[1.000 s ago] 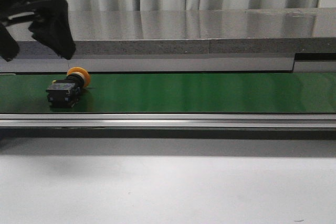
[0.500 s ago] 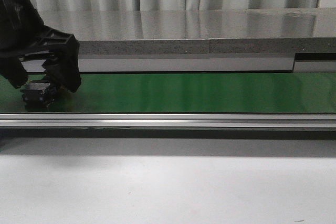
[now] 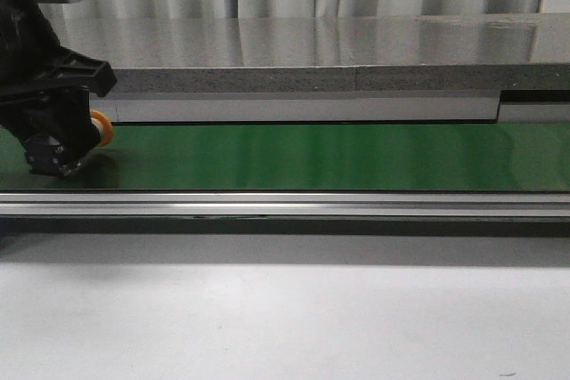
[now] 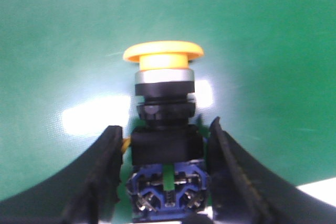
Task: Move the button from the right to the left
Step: 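Lower the left gripper onto the push button and grasp it, then lift the push button with the left gripper over the blue tray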
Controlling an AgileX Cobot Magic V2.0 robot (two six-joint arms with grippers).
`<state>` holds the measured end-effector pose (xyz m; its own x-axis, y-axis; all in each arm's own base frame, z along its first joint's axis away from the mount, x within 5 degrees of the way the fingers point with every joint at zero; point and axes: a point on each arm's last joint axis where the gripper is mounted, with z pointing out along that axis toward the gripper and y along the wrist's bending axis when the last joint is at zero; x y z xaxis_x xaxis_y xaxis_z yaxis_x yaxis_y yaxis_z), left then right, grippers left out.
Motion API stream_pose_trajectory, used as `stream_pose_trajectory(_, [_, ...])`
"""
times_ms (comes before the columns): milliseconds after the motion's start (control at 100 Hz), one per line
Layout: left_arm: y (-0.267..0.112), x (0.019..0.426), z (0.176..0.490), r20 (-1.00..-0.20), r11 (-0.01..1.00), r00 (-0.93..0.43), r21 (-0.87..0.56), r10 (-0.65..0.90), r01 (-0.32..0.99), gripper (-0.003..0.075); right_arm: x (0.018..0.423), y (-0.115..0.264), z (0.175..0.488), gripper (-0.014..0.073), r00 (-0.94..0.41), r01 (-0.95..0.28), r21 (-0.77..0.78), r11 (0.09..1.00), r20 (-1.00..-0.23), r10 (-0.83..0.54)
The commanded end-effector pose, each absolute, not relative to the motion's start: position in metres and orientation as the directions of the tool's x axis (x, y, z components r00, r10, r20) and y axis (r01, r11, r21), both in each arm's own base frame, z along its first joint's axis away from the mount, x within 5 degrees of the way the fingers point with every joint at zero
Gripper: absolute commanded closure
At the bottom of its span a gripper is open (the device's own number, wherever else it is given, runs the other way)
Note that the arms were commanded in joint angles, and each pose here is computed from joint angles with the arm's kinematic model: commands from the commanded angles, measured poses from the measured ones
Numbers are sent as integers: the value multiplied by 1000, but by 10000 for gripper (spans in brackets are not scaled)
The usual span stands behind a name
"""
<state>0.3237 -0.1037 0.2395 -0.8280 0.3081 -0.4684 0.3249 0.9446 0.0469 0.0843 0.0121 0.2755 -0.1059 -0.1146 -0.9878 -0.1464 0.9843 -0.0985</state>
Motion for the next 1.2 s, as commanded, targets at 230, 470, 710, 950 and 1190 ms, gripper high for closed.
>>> stream_pose_trajectory(230, [-52,313,310,-641,971,-730,128,238,204,662,85,10,289,662,-33,-110,-96,989,-994,-100])
stream_pose_trajectory(470, [1,315,312,-632,978,-753,200,180,66,662,85,10,289,662,-33,-110,-96,989,-994,-100])
stream_pose_trajectory(710, [43,318,316,-687,973,-717,225,119,-55,663,85,10,289,662,-33,-110,-96,989,-994,-100])
stream_pose_trajectory(950, [64,330,298,-674,968,-731,240,106,-80,663,85,10,289,662,-33,-110,-96,989,-994,-100])
stream_pose_trajectory(1190, [72,352,261,-634,969,-767,236,100,-68,663,85,10,289,662,-33,-110,-96,989,-994,-100])
